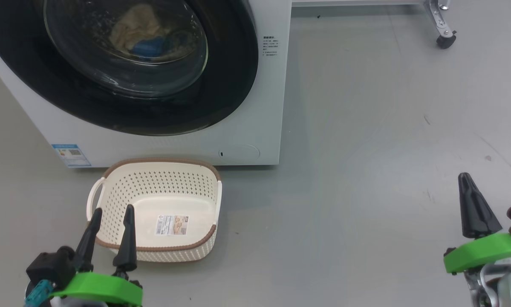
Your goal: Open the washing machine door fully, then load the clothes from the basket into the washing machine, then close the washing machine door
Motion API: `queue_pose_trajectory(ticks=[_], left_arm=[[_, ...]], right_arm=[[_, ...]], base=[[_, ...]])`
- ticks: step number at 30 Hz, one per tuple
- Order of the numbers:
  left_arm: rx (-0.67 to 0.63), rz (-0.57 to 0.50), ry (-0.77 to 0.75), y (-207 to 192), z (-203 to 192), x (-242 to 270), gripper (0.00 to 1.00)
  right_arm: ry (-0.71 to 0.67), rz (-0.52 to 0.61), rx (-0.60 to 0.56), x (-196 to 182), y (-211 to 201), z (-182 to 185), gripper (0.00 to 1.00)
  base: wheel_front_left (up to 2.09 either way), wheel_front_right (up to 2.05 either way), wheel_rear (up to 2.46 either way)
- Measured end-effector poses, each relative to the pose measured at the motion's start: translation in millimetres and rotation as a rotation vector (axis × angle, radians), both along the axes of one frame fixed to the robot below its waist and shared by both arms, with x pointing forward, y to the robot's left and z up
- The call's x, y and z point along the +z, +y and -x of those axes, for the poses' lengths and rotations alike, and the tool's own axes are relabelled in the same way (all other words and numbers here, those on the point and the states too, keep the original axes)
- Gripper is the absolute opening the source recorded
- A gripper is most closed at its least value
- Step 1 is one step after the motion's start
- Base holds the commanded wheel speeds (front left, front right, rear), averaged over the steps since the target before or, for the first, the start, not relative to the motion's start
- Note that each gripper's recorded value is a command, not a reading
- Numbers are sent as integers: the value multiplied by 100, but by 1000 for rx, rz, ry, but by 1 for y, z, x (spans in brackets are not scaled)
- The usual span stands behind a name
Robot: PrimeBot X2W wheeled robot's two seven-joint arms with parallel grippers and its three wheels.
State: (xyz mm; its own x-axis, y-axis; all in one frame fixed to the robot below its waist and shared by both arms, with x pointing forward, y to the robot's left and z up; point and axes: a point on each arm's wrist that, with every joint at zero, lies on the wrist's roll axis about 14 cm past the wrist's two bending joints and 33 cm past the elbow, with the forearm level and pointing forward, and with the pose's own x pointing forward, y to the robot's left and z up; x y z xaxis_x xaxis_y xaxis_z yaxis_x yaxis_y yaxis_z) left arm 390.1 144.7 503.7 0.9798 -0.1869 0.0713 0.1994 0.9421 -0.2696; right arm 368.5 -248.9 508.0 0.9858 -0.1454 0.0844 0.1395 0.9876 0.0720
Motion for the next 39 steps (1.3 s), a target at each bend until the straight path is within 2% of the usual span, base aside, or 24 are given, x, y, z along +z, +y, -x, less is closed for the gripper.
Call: queue_pose_trajectory(ticks=[1, 2, 3, 14, 39], left_arm=[[-1, 0, 1, 0, 0, 0, 100], [-2, 0, 3, -1, 0, -1, 100], [-3, 4, 5, -1, 1, -1, 100], [22, 42, 25, 4, 3, -6, 100], [41, -30, 15, 9, 4, -6, 100]], right_arm=[[14, -2, -1, -5, 0, 2, 41], [23, -4, -1, -8, 0, 4, 96], [28, -6, -2, -10, 0, 5, 100], [30, -11, -2, -10, 1, 6, 100], [27, -14, 13, -9, 5, 4, 100]], base=[[0, 0, 0], [0, 0, 0], [0, 0, 0], [0, 0, 0], [0, 0, 0]])
